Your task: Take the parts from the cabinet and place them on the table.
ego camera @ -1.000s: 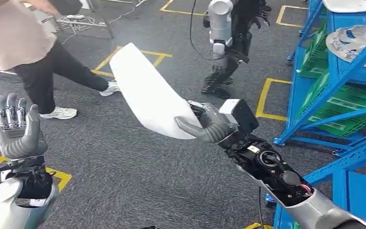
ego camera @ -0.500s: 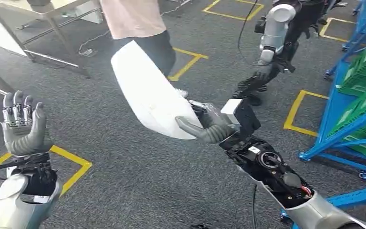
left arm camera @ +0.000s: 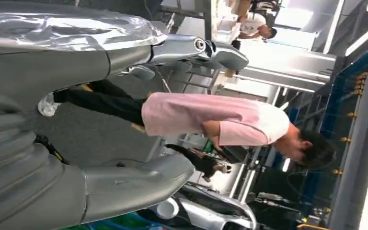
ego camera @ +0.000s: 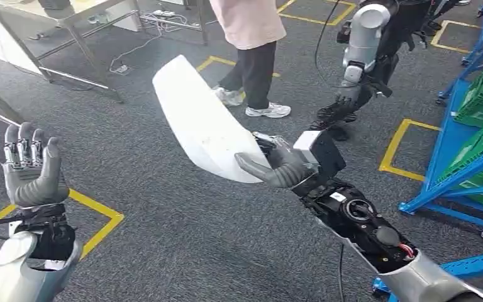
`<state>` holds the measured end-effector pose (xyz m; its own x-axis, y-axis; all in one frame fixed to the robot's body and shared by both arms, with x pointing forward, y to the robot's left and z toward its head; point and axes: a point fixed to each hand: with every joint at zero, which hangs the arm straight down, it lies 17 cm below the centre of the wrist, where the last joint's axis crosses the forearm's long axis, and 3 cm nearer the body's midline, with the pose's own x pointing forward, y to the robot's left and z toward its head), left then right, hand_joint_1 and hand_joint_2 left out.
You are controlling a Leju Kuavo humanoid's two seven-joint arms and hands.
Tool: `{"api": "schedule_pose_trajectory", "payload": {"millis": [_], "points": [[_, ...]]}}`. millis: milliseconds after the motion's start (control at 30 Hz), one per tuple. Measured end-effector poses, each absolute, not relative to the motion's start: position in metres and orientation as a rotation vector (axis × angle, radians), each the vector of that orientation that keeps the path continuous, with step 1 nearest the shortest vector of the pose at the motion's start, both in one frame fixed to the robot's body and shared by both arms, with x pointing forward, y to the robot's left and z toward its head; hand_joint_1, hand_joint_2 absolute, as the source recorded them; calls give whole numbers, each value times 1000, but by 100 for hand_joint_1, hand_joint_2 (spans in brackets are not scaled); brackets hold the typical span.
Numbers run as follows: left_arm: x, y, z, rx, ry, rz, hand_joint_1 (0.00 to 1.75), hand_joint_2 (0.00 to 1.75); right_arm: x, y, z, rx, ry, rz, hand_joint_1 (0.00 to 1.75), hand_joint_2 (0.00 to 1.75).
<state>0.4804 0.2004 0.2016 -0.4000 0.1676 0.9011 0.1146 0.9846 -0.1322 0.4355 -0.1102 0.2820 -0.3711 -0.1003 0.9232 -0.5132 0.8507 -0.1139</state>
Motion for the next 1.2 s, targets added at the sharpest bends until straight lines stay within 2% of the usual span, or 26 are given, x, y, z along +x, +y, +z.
{"api": "schedule_pose_trajectory", "payload": {"millis": [1200], "points": [[484,201,207,-205,-1992,68,0,175,436,-112,283,456,-1917,443,175,175]]}}
